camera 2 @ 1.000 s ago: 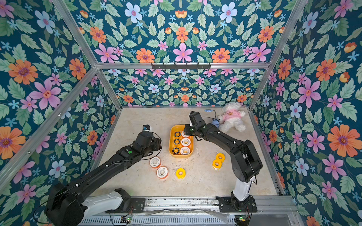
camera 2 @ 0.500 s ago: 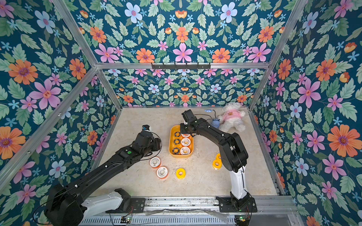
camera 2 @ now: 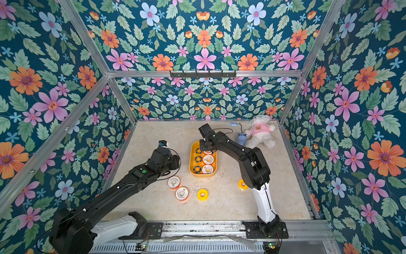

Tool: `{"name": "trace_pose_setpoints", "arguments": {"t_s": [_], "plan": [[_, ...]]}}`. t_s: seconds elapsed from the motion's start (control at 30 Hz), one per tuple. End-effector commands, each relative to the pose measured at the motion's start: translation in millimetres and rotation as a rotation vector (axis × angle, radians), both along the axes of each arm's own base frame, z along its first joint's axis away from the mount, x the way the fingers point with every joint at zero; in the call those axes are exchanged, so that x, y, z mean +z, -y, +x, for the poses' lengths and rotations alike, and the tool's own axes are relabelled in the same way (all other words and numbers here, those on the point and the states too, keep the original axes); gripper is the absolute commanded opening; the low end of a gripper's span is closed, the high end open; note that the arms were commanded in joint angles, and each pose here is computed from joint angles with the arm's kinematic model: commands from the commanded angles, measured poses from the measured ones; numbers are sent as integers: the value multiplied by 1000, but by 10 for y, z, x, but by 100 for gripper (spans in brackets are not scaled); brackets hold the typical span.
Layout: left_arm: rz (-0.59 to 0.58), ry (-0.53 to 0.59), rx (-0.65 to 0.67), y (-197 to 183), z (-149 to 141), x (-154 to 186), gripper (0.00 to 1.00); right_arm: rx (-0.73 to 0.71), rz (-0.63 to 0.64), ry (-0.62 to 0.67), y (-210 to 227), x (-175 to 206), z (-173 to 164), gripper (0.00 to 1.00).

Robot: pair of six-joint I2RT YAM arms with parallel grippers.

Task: Put the sealing tape into the storage box
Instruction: Place the sealing tape in the storage box.

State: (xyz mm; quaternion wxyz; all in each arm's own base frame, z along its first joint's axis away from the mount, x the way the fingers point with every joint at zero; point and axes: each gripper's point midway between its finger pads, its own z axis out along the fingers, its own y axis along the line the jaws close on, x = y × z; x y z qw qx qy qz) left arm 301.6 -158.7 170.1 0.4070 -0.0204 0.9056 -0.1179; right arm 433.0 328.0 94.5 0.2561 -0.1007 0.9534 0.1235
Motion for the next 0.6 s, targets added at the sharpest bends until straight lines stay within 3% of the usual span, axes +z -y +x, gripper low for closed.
{"name": "trace_pose_setpoints", "arguments": {"t_s": [0.0,0.57], "plan": [[5,2,10,-26,2,3,64,-5,-42,3,37,-31,10,22],[6,0,13,-49,-10,-8,64,5,-86,-17,-5,-161,24,24]]}}
